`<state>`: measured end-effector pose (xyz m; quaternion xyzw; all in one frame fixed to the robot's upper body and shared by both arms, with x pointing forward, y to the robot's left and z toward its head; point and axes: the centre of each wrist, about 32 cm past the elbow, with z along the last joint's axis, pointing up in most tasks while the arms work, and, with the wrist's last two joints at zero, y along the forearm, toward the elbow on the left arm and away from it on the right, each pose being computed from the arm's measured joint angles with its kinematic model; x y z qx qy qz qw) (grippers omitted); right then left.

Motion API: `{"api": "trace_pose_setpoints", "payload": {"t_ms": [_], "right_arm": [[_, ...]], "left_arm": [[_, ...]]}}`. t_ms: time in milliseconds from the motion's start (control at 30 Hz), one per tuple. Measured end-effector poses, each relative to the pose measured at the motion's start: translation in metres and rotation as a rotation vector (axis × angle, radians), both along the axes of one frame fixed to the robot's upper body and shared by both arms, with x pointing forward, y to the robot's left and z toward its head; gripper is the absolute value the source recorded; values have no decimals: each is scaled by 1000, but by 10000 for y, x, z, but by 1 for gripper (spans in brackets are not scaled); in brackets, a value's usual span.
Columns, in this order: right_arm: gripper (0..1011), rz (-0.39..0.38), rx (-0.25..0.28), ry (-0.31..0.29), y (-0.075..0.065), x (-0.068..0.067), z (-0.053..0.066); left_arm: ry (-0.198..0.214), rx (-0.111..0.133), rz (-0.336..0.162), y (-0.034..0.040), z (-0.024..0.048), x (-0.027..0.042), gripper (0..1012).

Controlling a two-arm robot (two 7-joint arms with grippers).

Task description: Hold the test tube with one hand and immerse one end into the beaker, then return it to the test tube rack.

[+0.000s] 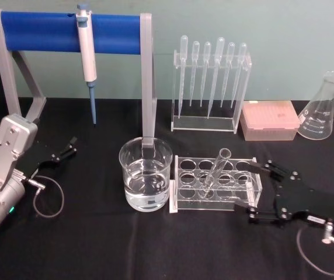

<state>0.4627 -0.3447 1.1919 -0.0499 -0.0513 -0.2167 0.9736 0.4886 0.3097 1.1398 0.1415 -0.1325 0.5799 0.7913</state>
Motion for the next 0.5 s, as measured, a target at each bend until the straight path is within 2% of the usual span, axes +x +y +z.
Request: {"api": "trace_pose_setpoints", "payload": {"t_ms": [100,500], "right_arm": [[1003,4,1,6,84,70,-23],[1002,-9,8,3,242,241,-17]], "left_arm": [[0,0,0,0,0,0,1000],[0,0,0,0,0,0,1000]]}}
